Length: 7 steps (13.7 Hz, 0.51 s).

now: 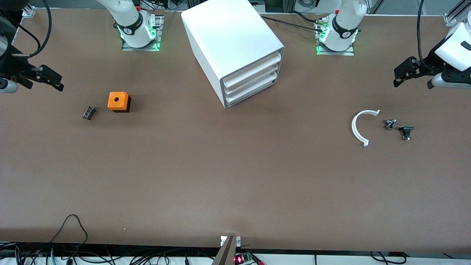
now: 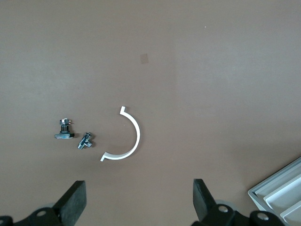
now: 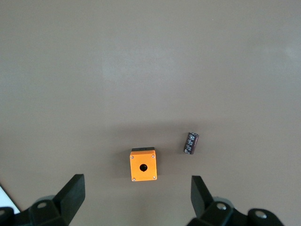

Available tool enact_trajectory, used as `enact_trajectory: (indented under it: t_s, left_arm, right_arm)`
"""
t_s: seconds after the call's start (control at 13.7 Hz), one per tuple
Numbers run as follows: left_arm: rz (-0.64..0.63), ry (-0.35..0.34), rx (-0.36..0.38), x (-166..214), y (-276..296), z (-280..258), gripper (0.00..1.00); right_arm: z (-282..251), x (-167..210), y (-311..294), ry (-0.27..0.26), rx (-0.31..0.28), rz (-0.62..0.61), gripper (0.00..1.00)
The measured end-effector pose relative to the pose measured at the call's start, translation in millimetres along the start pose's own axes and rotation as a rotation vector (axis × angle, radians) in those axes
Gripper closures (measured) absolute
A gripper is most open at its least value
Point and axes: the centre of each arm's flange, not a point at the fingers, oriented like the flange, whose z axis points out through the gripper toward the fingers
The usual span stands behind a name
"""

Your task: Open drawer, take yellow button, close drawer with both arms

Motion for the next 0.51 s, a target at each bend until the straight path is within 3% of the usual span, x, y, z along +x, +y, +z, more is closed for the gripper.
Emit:
enact_trajectory:
  t_s: [0.51]
  left_arm:
    - [0.003,0.015,0.000,3.0,-2.7,-6.1,0.00]
  right_arm:
    - [-10.4,-2.5,-2.8,-0.016,-0.001,-0.012,0.00]
